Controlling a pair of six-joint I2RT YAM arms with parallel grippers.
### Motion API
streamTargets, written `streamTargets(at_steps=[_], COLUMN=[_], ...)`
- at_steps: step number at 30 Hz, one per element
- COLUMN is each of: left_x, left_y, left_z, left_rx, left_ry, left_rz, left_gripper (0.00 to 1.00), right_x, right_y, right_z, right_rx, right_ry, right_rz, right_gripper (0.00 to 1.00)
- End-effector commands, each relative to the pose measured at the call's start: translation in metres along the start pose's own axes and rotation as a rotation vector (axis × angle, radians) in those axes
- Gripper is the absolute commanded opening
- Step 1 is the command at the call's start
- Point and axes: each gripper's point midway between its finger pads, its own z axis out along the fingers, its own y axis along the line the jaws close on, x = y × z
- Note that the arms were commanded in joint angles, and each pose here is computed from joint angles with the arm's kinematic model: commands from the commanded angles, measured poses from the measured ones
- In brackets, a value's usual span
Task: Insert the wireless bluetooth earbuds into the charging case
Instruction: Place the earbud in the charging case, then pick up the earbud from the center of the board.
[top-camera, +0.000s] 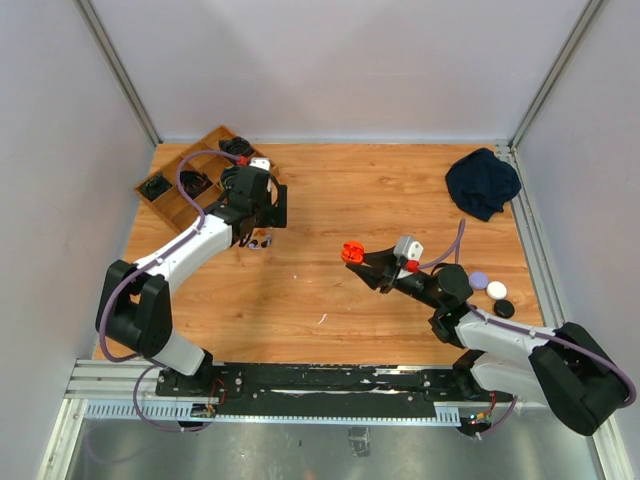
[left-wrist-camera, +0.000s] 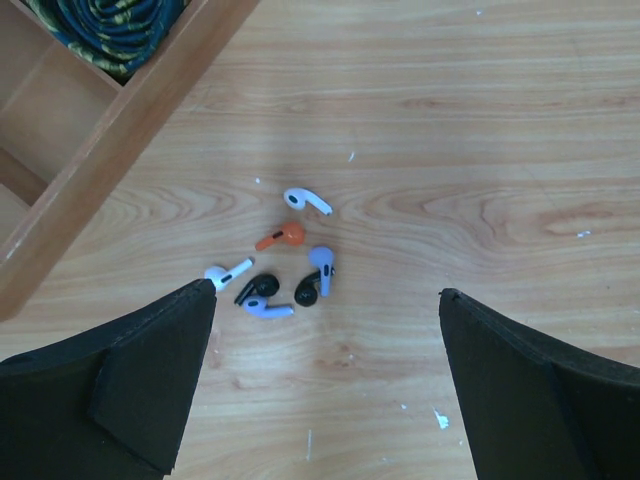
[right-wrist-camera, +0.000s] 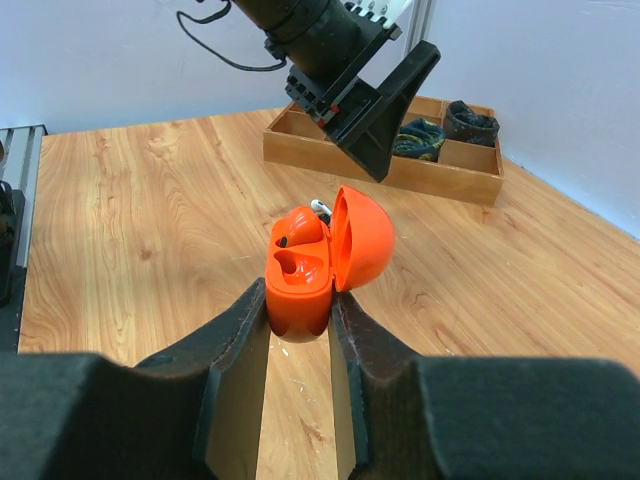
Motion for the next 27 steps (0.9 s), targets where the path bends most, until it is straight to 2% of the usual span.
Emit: streamTargets(at_steps=[1, 4, 9, 15, 27], left_x=[-0.008, 0.0, -0.003, 0.013, 0.049], left_y=[0.005, 0.005, 0.013, 0.021, 0.018], left_z=[0.01, 0.022, 0.036, 0.066, 0.096], left_rx=[0.041, 0.088, 0.083, 0.139, 0.155], left_ry=[0.036, 0.118, 0.094, 0.193, 0.319], left_rz=[0.036, 0.014, 0.049, 0.043, 0.029], left_gripper=[0.99, 0.99, 0.99, 0.99, 0.86], right_x=[-0.013, -0.014, -0.015, -0.011, -0.008], right_y=[-0.005, -0.005, -0.004, -0.005, -0.008], right_z=[-0.003, -0.004, -0.004, -0.005, -0.006], right_rx=[0.02, 0.021, 0.019, 0.025, 0.039], right_ry=[-0.049, -0.054, -0.054, -0.046, -0.037], right_rz=[-0.051, -0.054, -0.053, -0.054, -0.065], right_gripper=[0.08, 0.08, 0.08, 0.08, 0.08])
